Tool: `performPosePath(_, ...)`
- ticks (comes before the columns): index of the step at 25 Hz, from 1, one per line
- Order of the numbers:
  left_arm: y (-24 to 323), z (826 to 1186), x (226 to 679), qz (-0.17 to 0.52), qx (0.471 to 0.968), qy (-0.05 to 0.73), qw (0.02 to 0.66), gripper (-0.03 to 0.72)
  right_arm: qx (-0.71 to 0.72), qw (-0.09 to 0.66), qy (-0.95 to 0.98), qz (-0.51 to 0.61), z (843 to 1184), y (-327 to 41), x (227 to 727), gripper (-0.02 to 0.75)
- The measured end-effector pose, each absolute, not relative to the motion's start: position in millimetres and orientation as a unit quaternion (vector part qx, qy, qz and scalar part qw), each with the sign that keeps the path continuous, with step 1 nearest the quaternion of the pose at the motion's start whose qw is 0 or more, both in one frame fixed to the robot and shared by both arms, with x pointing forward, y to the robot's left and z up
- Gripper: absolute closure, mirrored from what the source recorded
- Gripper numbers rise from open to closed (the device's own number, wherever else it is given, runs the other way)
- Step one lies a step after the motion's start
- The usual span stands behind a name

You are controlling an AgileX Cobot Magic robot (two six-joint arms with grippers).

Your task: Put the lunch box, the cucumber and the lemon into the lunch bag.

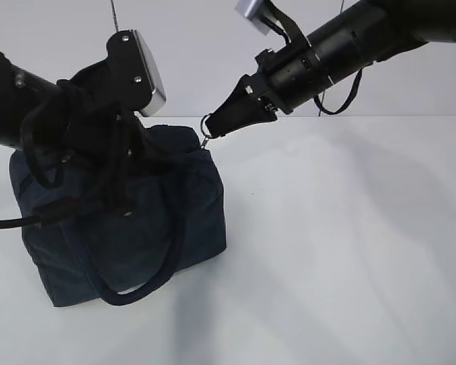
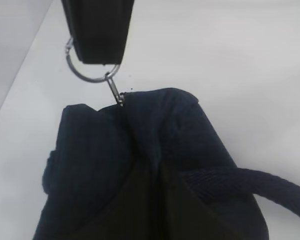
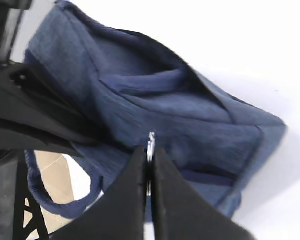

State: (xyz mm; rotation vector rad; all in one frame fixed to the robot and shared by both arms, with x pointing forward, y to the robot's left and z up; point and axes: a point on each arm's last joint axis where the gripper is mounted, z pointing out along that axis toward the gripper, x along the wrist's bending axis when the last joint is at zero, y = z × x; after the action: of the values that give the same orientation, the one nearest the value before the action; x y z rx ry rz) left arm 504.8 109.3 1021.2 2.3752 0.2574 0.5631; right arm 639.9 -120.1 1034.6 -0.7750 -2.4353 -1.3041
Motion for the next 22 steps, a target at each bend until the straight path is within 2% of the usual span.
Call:
performPosePath(4, 109, 1022, 506, 0.221, 0.910, 0.100, 0.337, 0.694, -0.283, 0.136, -0.848, -0.427, 1032, -132, 642, 0.730)
performPosePath(13, 109, 1022, 505, 0.221, 0.909, 0.100, 0.338, 0.694, -0.293, 0.141, -0.851, -0.411, 1030, -135, 642, 0.730)
performPosePath(22, 109, 1023, 505, 0.222, 0.906, 0.106, 0.343, 0.694, -0.446, 0.195, -0.782, -0.389, 1030, -135, 645, 0.730)
